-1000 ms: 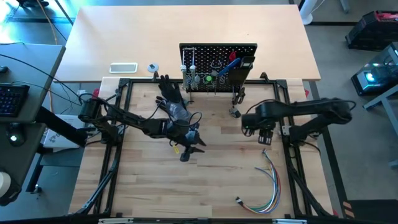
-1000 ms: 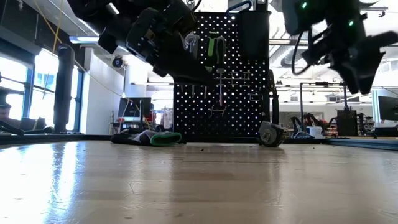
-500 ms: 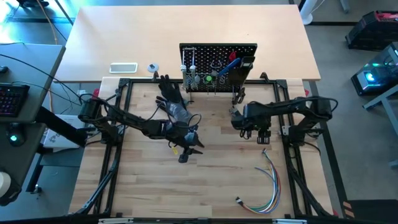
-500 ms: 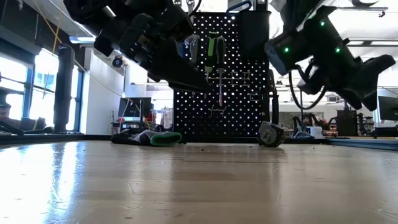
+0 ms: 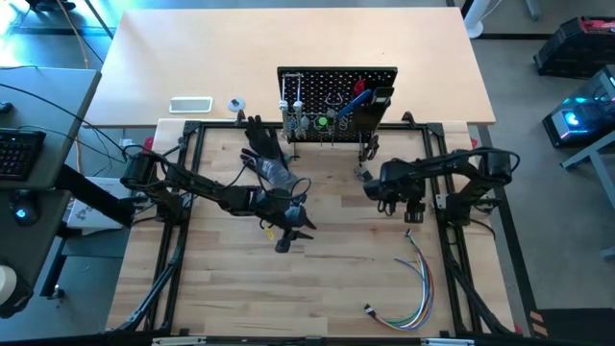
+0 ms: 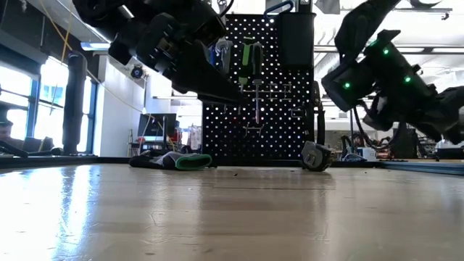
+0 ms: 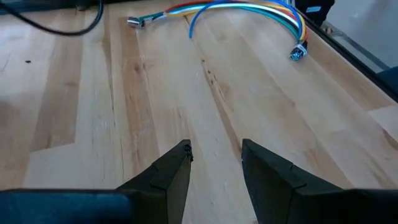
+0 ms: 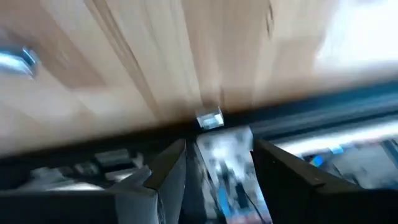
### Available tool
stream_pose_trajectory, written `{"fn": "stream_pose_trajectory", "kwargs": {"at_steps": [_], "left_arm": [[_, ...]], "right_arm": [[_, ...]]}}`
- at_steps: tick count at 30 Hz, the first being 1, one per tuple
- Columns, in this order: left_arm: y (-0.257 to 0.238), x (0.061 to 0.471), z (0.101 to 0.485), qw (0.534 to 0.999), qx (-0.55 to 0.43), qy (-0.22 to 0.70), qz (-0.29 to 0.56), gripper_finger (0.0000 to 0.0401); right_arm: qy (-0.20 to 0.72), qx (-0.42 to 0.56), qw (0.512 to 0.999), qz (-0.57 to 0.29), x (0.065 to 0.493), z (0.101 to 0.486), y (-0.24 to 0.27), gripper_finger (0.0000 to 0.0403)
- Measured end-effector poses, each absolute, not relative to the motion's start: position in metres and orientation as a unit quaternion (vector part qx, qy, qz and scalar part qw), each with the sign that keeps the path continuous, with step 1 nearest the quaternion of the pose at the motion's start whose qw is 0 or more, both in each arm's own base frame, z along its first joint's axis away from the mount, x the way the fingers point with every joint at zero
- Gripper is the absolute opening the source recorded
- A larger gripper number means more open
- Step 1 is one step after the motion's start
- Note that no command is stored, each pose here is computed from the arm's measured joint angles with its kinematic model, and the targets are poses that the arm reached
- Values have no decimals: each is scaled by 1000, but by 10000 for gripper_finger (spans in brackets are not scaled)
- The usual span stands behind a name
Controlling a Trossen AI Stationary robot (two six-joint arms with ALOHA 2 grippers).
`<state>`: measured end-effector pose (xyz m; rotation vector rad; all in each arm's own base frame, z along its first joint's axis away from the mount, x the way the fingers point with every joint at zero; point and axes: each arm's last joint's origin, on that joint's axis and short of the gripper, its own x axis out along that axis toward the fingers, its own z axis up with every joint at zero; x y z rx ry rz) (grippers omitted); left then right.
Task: Hang tools onto peg board
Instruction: Put the silver socket into the black bin on the pegboard
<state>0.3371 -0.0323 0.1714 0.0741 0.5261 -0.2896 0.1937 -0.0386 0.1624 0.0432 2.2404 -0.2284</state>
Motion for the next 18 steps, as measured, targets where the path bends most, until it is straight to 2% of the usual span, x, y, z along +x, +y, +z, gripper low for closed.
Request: {"fn": "stream_pose_trajectory", "kwargs": {"at_steps": [4,18], "left_arm": [[-32,338,173,958,36,248,-141,136],[-32,338,173,958,29,249,-140,136]], "right_arm": [[880,39,465,-87,195,153,-44,178],[888,77,445,-86,192,144,-56,232]]}}
